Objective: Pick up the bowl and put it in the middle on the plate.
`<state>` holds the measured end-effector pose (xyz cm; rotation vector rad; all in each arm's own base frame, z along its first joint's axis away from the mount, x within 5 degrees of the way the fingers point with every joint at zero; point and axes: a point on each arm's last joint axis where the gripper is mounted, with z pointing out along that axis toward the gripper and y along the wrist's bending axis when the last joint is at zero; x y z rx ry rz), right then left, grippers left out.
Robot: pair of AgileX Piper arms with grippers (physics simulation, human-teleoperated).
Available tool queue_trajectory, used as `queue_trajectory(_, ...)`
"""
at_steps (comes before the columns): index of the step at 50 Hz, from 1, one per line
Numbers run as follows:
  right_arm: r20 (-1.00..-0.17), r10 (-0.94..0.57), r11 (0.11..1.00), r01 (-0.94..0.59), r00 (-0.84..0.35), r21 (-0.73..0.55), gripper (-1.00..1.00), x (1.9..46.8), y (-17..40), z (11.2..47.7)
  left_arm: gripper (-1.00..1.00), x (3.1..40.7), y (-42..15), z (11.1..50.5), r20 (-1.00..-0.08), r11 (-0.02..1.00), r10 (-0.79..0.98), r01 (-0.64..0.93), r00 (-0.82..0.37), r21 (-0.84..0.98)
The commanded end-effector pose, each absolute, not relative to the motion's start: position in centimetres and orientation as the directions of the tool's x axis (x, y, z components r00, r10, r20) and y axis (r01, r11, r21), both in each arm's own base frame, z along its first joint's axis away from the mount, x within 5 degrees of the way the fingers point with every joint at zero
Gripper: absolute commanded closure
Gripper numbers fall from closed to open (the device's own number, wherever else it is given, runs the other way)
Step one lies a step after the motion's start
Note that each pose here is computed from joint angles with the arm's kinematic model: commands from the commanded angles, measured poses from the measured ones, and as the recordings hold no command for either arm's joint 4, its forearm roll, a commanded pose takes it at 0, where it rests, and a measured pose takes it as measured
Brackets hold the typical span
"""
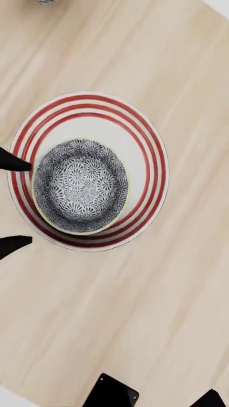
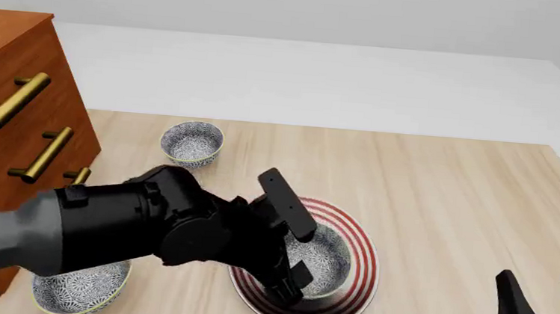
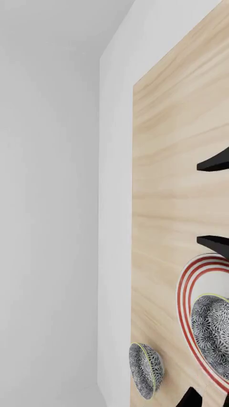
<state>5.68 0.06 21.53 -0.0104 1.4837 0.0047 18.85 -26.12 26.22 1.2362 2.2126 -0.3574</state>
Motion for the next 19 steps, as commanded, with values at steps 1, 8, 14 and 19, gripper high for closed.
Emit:
queue_trajectory(1,-0.996,-0.004,1.000,-0.010,0.087,-0.004,-1.00,5.7,0.1,21.5,-1.00,18.3,-23.9,27.5,-0.638,0.567,0.649,0.822,-0.416,0.041)
queue_trajectory(8,-0.996,-0.003,1.000,-0.009,0.087,-0.004,-1.00,5.7,0.1,21.5,-1.00,17.7,-22.1,28.2,-0.664,0.594,0.615,0.804,-0.426,0.035)
queue_trajectory(14,-0.996,-0.004,1.000,-0.009,0.087,-0.005,-1.00,5.7,0.1,21.5,-1.00,17.1,-20.4,28.6,-0.686,0.628,0.574,0.778,-0.447,0.018)
queue_trajectory(19,-0.996,-0.004,1.000,-0.010,0.087,-0.004,-1.00,5.7,0.1,21.5,-1.00,16.4,-18.7,28.5,-0.706,0.660,0.531,0.752,-0.468,-0.002)
